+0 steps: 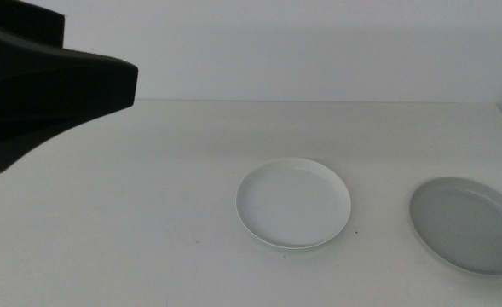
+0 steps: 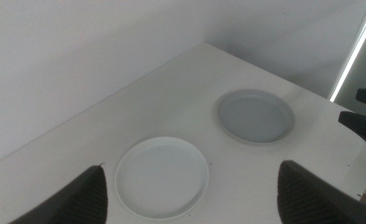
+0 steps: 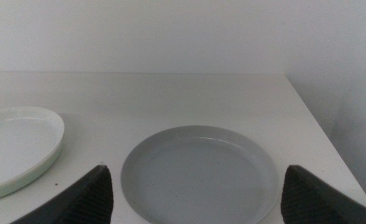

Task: Stack the three bowls on top of each other.

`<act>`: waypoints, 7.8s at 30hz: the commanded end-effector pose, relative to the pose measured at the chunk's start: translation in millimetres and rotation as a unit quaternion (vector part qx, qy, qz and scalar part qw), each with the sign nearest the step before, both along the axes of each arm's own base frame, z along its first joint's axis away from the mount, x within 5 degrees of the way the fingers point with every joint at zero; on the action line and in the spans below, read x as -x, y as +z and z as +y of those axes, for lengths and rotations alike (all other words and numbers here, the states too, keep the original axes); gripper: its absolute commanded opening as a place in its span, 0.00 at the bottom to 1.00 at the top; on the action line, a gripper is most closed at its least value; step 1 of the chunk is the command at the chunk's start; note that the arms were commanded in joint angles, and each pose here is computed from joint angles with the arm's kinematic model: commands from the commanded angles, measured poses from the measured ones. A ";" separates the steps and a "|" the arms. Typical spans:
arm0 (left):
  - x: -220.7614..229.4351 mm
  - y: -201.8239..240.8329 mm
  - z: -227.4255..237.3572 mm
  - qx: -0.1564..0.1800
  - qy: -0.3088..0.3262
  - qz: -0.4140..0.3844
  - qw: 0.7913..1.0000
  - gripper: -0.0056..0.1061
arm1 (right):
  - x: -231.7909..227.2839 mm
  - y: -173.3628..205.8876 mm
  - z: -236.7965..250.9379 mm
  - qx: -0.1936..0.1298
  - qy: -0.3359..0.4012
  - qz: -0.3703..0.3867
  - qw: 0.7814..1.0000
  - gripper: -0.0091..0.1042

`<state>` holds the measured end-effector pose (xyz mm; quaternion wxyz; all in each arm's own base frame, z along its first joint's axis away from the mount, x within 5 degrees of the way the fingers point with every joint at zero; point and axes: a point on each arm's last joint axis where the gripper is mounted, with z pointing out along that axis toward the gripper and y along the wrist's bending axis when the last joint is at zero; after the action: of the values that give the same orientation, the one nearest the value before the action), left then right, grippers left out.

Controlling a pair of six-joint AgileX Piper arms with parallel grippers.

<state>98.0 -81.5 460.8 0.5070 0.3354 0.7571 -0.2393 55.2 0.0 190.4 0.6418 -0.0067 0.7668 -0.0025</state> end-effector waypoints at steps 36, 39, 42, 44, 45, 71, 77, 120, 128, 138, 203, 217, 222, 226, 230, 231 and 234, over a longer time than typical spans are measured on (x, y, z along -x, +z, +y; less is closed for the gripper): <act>1.8 1.4 0.7 0.009 0.003 -0.004 1.000 0.89 | -56.2 176.6 8.2 -0.119 -0.018 0.304 0.945 0.77; 1.6 1.7 0.7 0.010 0.004 -0.005 1.000 0.89 | -70.0 170.3 6.4 -0.109 -0.031 0.347 0.931 0.77; 1.6 1.7 0.7 0.010 0.004 -0.005 1.000 0.89 | -91.6 157.8 7.1 -0.104 -0.032 0.404 0.908 0.77; 1.6 1.7 0.7 0.010 0.004 -0.005 1.000 0.89 | -106.7 148.7 8.2 -0.105 -0.030 0.427 0.898 0.77; 1.6 1.7 0.7 0.010 0.004 -0.005 1.000 0.89 | -114.7 144.8 7.7 -0.105 -0.033 0.430 0.896 0.77; 1.6 1.7 0.7 0.010 0.004 -0.005 1.000 0.89 | -234.4 -0.3 -116.2 -0.240 -0.137 0.533 0.800 0.67; 1.4 2.0 0.7 0.011 0.005 -0.007 1.000 0.89 | -246.3 -19.0 -122.5 -0.243 -0.140 0.544 0.791 0.64; -0.5 4.8 1.0 0.022 0.013 -0.020 0.999 0.89 | -288.4 75.9 10.6 -0.167 0.005 0.508 0.845 0.07; -0.7 5.1 1.1 0.023 0.014 -0.021 0.999 0.89 | -296.5 57.1 104.7 -0.158 0.063 0.508 0.844 0.07; -0.7 5.1 1.1 0.023 0.014 -0.021 0.999 0.89 | -306.7 9.7 140.6 -0.185 0.071 0.542 0.817 0.07; -16.3 -30.8 33.6 0.091 0.211 -0.065 0.971 0.89 | -157.0 192.9 41.6 -0.073 0.072 0.117 0.988 0.90; -16.2 -63.2 74.7 0.090 0.391 -0.119 0.908 0.89 | -157.0 192.9 41.6 -0.073 0.072 0.117 0.988 0.90; -16.3 -61.3 74.6 0.095 0.390 -0.128 0.907 0.89 | -157.0 192.9 41.6 -0.073 0.072 0.117 0.988 0.90; -16.4 -61.0 74.6 0.095 0.390 -0.129 0.907 0.89 | -157.0 192.9 41.6 -0.073 0.072 0.117 0.988 0.90; -16.7 -62.6 74.6 0.094 0.390 -0.127 0.907 0.89 | -152.7 187.0 40.6 -0.071 0.072 0.119 0.988 0.90; -17.2 -63.9 74.5 0.094 0.390 -0.127 0.907 0.89 | -146.8 185.8 39.5 -0.071 0.072 0.116 0.988 0.90; -18.8 -72.1 74.4 0.090 0.390 -0.120 0.908 0.89 | -128.6 175.0 34.3 -0.051 0.069 0.108 0.990 0.90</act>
<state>116.6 -7.5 392.3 0.6749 -0.0052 0.7364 -0.0472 193.4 39.2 368.1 0.5411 -0.0224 0.8351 0.0966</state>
